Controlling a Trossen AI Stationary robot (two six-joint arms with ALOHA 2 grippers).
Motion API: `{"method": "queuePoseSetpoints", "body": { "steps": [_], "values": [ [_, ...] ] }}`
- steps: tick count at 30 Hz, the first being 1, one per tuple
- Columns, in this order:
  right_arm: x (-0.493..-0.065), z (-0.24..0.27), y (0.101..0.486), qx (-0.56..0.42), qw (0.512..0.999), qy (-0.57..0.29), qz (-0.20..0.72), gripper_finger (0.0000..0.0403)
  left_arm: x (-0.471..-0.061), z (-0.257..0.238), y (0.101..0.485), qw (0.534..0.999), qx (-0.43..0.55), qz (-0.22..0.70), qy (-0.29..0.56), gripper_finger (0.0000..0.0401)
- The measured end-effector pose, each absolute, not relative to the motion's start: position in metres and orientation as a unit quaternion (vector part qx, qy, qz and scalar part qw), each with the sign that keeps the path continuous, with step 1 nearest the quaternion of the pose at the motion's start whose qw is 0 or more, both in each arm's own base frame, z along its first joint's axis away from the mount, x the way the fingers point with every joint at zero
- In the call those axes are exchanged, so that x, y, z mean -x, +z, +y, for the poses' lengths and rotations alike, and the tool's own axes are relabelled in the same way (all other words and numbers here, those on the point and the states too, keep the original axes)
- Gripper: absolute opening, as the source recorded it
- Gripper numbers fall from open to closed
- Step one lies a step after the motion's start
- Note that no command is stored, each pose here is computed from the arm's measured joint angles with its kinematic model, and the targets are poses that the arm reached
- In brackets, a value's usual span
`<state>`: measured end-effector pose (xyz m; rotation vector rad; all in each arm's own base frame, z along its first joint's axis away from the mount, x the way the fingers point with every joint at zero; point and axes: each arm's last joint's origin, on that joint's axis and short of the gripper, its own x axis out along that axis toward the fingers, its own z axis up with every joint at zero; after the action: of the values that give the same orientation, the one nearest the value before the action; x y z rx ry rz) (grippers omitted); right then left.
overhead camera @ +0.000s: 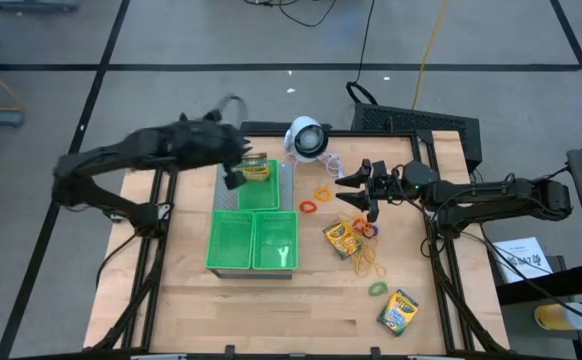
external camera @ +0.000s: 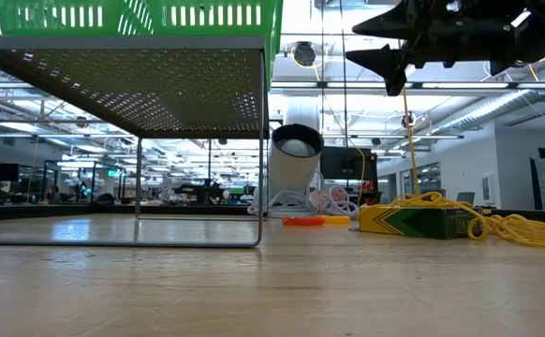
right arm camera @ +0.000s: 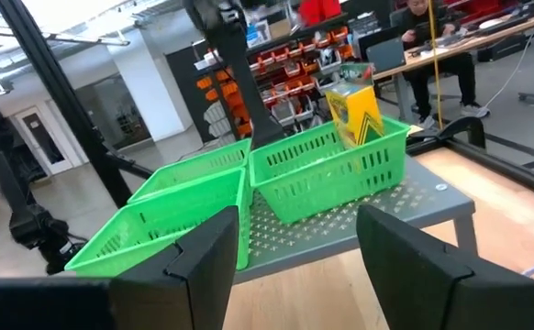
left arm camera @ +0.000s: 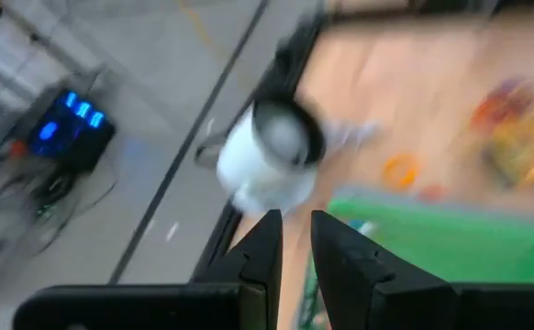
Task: Pick & Place Office Desk Supplies
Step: Put the crayon box into the top green basket on the shelf
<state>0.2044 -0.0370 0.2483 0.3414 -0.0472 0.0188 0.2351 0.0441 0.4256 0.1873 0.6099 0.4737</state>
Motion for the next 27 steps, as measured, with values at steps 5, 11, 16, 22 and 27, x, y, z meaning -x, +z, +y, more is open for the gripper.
{"method": "queuePoseSetpoints", "body": {
  "steps": [5, 11, 16, 22, 27],
  "values": [
    [-0.204, -0.035, 0.245, -0.173, 0.984, 0.034, -0.001, 0.0212, -0.203, 0.031, 0.445, 0.953, -0.042, 0.195, 0.228, 0.0072],
    [-0.206, -0.021, 0.236, -0.169, 0.982, 0.069, 0.049, 0.0212, -0.193, 0.014, 0.412, 0.978, -0.026, 0.110, 0.177, 0.0072],
    [-0.203, 0.010, 0.246, -0.184, 0.963, 0.173, 0.093, 0.0212, -0.194, 0.007, 0.373, 0.985, -0.020, 0.063, 0.161, 0.0072],
    [-0.191, 0.059, 0.262, -0.169, 0.919, 0.351, 0.067, 0.0212, -0.198, 0.006, 0.352, 0.986, -0.018, 0.046, 0.159, 0.0072],
    [-0.184, 0.082, 0.265, -0.172, 0.913, 0.364, 0.058, 0.0212, -0.203, 0.006, 0.349, 0.986, -0.017, 0.054, 0.159, 0.0072]
  ]
}}
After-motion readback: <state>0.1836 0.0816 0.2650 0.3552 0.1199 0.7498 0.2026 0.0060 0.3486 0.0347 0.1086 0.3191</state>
